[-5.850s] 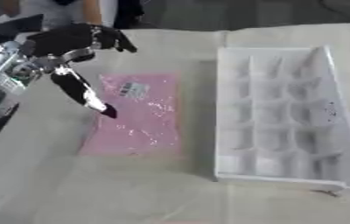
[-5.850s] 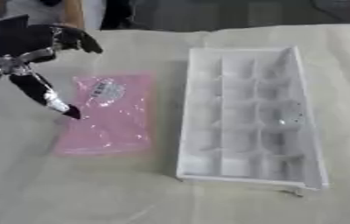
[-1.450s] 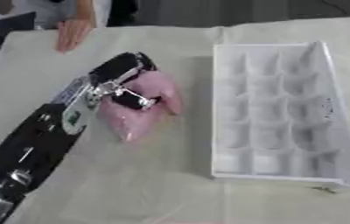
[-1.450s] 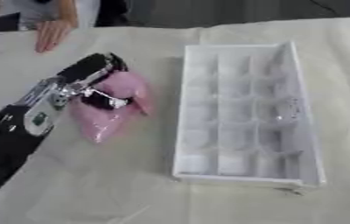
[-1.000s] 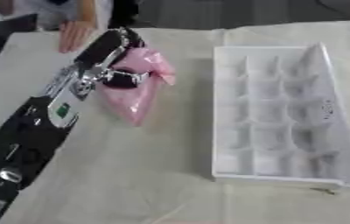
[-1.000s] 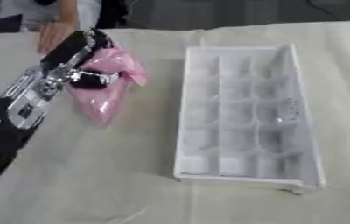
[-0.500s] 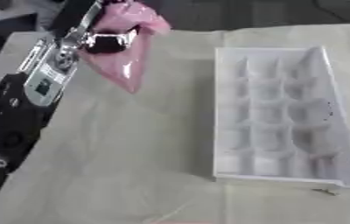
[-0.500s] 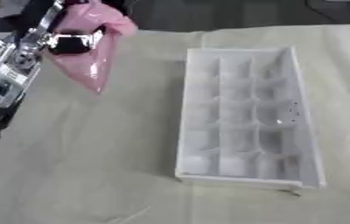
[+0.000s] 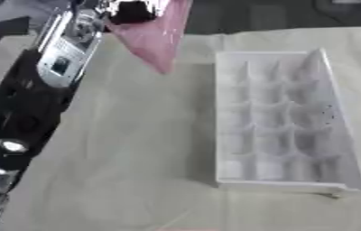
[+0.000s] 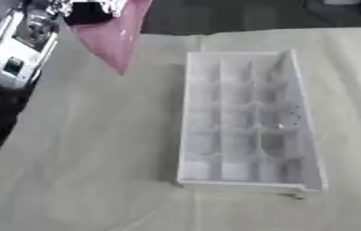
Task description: Pick up objects on the table and place them in the box.
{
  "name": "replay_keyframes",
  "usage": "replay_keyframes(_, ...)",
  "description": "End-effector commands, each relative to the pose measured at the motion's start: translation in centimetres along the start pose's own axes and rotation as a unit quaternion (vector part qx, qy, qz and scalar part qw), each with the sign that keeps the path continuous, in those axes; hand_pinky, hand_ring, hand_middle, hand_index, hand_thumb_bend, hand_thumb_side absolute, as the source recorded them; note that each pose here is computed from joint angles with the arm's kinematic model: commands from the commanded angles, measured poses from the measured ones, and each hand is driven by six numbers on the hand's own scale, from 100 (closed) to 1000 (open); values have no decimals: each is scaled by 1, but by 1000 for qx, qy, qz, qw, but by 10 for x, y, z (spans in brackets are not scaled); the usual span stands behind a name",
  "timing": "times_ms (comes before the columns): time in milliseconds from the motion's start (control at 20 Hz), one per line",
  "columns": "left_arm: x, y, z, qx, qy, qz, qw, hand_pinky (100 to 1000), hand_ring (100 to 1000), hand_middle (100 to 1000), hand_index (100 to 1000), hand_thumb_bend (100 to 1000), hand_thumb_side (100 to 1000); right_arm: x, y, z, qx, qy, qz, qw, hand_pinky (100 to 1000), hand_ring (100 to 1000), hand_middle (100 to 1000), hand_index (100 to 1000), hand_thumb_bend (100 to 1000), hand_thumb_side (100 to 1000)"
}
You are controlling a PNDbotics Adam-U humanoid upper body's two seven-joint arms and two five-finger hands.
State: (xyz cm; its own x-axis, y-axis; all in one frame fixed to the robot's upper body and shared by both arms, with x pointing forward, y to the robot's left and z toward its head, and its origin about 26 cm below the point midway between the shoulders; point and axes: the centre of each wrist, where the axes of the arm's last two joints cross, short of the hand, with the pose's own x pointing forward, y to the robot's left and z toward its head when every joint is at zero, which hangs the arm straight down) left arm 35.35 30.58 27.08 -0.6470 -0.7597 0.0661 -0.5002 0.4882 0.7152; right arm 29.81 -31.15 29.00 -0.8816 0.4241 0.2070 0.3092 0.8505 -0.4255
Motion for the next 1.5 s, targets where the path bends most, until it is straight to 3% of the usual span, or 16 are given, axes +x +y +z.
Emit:
replay_keyframes(50, 9, 1, -14, -26, -39, 3, 999, 100, 100, 100, 137, 100, 100, 6, -4, -8, 7, -17, 5, 1000, 626, 770, 761, 736, 100, 996)
replay_keyframes(500, 33, -45, -32, -94, -114, 53, 988, 100, 100, 100, 140, 100, 100, 8, -2, -14, 15, -26, -3, 1000, 626, 770, 761, 737, 100, 998)
replay_keyframes(850, 34, -66, -31, -143, -140, 51, 978, 100, 100, 100, 145, 100, 100, 9, -2, -16, 18, -30, -6, 999, 626, 770, 761, 737, 100, 997)
replay_keyframes(950, 33, -72, -29, -158, -145, 53, 975, 100, 100, 100, 167, 141, 100, 9, -2, -17, 19, -31, -7, 999, 626, 770, 760, 736, 100, 997)
replay_keyframes(1050, 33, -78, -28, -169, -153, 56, 972, 100, 100, 104, 244, 167, 100, 9, -1, -18, 20, -33, -9, 999, 626, 770, 761, 736, 100, 997)
replay_keyframes(1100, 33, -80, -28, -174, -157, 57, 970, 100, 144, 164, 300, 183, 100, 9, -1, -18, 21, -34, -9, 999, 626, 770, 761, 736, 100, 997)
replay_keyframes(1150, 33, -81, -29, -179, -162, 59, 969, 100, 121, 144, 281, 175, 100, 10, -1, -19, 22, -34, -10, 999, 626, 770, 761, 736, 100, 997)
replay_keyframes(1200, 34, -83, -29, -182, -168, 60, 967, 100, 249, 261, 386, 232, 194, 10, 0, -19, 22, -35, -10, 999, 626, 770, 761, 736, 100, 998)
replay_keyframes(1300, 35, -83, -31, -187, -181, 60, 964, 100, 361, 392, 512, 288, 478, 10, 0, -19, 23, -35, -11, 999, 626, 770, 760, 736, 100, 997)
replay_keyframes(1350, 36, -82, -32, -189, -188, 60, 962, 225, 466, 495, 629, 386, 675, 10, 0, -19, 23, -35, -11, 999, 626, 770, 760, 736, 100, 997)
replay_keyframes(1400, 37, -82, -33, -191, -194, 60, 960, 333, 525, 557, 695, 494, 771, 10, 0, -19, 23, -34, -12, 999, 626, 770, 760, 736, 100, 997)
replay_keyframes(1450, 38, -82, -34, -194, -200, 61, 958, 442, 604, 626, 768, 694, 815, 10, 0, -19, 23, -34, -12, 999, 626, 770, 760, 736, 100, 996)
replay_keyframes(1500, 38, -81, -34, -197, -206, 61, 956, 525, 679, 685, 823, 782, 814, 10, 0, -19, 23, -33, -12, 999, 626, 770, 760, 736, 100, 996)
